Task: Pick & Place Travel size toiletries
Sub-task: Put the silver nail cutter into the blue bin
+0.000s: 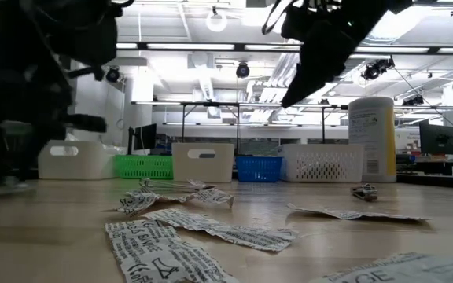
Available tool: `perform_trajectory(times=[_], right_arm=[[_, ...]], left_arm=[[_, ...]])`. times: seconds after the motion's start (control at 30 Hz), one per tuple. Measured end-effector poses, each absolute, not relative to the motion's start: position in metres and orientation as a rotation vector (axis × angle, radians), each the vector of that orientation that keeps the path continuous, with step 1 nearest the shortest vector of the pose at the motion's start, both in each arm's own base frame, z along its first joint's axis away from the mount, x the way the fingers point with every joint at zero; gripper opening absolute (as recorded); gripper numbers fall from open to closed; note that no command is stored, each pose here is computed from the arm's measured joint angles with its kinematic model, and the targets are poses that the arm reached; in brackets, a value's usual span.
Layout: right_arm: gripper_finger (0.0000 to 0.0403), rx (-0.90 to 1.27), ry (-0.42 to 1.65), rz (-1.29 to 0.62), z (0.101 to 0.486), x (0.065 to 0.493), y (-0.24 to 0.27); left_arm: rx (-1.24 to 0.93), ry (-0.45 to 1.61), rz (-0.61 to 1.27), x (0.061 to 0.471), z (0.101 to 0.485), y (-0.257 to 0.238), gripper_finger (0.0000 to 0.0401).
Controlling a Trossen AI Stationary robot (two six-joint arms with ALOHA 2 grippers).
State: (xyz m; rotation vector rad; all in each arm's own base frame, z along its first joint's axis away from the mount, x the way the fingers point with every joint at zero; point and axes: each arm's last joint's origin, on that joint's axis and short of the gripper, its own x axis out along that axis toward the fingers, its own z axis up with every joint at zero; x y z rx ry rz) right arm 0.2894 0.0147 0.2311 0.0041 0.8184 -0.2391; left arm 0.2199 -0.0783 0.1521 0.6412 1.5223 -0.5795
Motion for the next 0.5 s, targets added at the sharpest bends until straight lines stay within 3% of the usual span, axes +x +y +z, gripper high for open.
perform_trajectory(times=[0.3,0.5], right_arm=[[0.0231,0.010,0.584,-0.158,0.188,0.280,0.032],[0.0231,-0.115,0.388,-0.050,0.156,0.269,0.048]], left_arm=[[0.649,1.311,-0.315,0.251,0.158,-0.061,0.0046],[0.612,1.140,-0.137,0.277,0.171,-0.041,0.0046]])
